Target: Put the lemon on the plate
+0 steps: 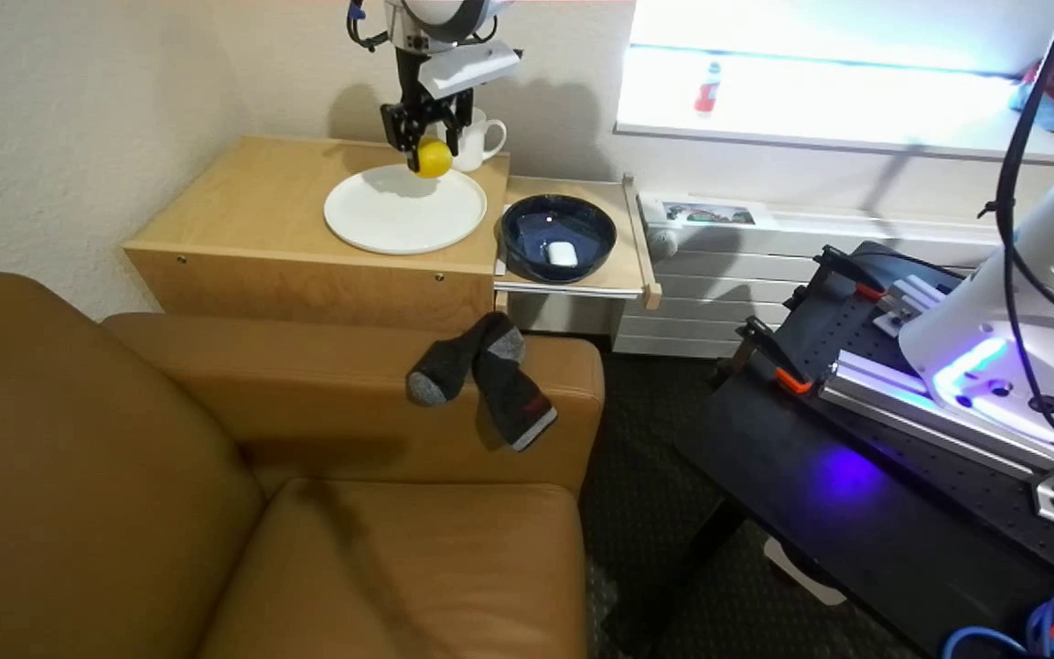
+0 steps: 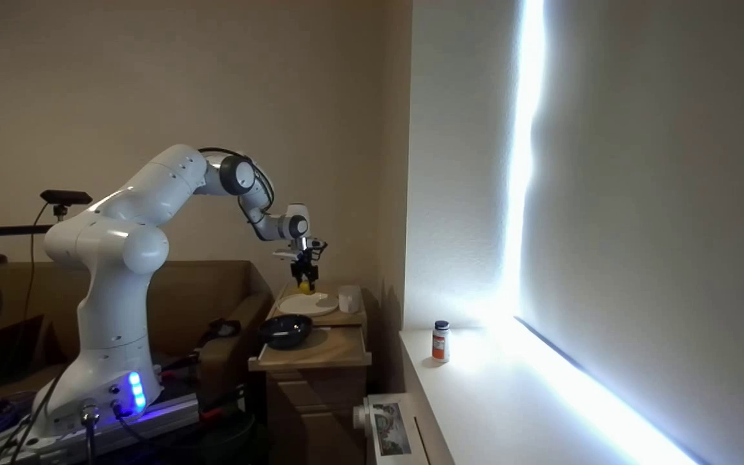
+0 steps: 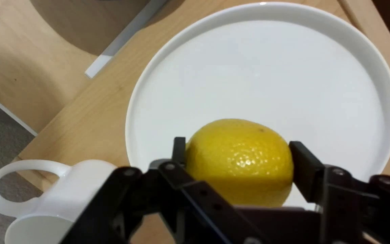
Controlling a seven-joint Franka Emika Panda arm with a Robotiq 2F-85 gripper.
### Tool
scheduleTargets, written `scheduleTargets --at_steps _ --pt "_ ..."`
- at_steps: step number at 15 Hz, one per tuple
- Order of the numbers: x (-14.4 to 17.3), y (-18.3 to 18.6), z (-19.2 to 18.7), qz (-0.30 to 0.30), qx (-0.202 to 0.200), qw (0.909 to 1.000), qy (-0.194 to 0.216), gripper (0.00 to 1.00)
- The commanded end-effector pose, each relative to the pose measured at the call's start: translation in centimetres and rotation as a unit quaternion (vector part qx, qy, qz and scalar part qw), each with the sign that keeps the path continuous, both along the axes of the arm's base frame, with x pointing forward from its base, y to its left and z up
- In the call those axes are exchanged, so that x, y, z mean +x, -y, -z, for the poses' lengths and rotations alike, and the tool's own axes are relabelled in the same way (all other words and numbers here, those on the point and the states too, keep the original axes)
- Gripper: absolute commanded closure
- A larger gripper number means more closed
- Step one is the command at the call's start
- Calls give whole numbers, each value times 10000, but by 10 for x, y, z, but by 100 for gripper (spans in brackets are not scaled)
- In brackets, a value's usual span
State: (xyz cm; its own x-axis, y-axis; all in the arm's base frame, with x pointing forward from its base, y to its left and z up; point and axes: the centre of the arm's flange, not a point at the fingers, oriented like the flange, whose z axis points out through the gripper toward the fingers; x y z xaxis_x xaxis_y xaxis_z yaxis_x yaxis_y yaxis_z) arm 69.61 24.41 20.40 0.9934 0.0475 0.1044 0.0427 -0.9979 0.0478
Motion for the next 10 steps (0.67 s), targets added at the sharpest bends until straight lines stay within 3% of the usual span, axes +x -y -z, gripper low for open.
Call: scheduleTargets --at_steps 1,10 --pt "5 1 9 -6 -50 10000 -12 50" --pt "15 -17 56 -97 134 9998 91 50"
